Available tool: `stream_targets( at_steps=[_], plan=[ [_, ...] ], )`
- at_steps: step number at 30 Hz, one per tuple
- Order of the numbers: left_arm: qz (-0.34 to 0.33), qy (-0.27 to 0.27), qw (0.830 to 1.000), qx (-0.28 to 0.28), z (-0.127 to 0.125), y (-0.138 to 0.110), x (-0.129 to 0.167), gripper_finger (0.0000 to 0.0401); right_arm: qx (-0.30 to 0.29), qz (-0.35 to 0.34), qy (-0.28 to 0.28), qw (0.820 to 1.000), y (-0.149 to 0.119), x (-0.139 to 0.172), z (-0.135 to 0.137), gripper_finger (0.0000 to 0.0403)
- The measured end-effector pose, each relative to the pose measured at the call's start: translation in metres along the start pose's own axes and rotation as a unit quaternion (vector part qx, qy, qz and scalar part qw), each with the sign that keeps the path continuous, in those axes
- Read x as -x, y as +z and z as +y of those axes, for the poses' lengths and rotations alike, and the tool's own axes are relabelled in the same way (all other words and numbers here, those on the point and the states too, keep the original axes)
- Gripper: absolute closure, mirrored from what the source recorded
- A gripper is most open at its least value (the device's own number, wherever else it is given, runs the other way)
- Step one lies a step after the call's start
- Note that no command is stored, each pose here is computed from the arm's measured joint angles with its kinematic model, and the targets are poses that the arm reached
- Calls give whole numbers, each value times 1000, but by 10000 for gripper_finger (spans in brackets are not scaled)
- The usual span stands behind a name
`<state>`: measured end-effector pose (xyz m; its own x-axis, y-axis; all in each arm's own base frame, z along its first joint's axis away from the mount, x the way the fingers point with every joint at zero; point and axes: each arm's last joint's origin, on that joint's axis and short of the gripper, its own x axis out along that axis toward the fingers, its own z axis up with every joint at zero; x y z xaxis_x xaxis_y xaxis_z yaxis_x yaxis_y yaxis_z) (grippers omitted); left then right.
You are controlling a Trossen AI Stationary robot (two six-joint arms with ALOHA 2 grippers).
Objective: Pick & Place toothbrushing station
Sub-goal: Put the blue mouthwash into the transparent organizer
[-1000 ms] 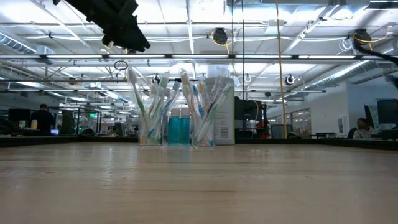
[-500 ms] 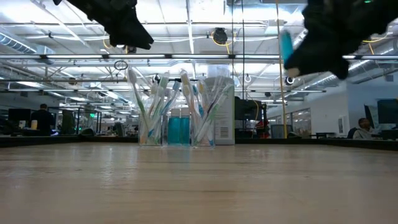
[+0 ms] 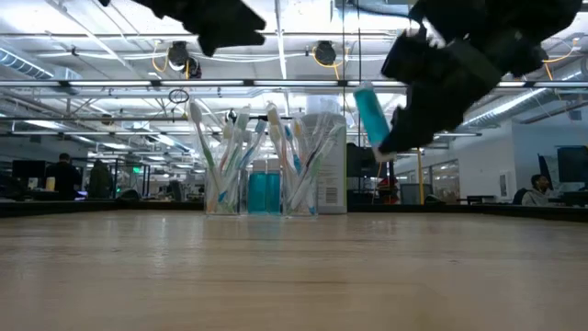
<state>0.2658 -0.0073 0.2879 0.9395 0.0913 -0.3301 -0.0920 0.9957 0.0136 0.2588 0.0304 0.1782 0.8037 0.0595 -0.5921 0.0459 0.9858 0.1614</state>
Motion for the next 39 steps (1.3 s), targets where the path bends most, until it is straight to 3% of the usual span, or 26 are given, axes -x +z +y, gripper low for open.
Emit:
stream_targets(
  at_steps=[3, 7, 14, 21, 28, 34, 39],
  plan=[
    [-11, -9, 998, -54, -8, -4, -17, 219, 30, 13, 17, 999, -5, -16, -9, 308],
    [24, -15, 990, -135, -13, -22, -42, 219, 57, 14, 19, 998, -8, -29, -21, 308],
    [30, -25, 991, -130, -18, -47, -80, 212, 73, 26, 10, 997, -11, -35, -33, 307],
    [-23, -90, 984, -153, -18, -58, -104, 159, 74, 19, 15, 997, -10, -34, -32, 307],
    [-23, -113, 974, -196, -17, -57, -131, 118, 89, -24, 83, 992, -1, -34, -27, 307],
    [-3, -126, 972, -200, -17, -47, -146, 132, 118, -48, 92, 988, 3, -33, -25, 307],
    [47, -141, 967, -206, -22, -51, -144, 170, 119, -52, 88, 988, 4, -33, -27, 307]
  ],
)
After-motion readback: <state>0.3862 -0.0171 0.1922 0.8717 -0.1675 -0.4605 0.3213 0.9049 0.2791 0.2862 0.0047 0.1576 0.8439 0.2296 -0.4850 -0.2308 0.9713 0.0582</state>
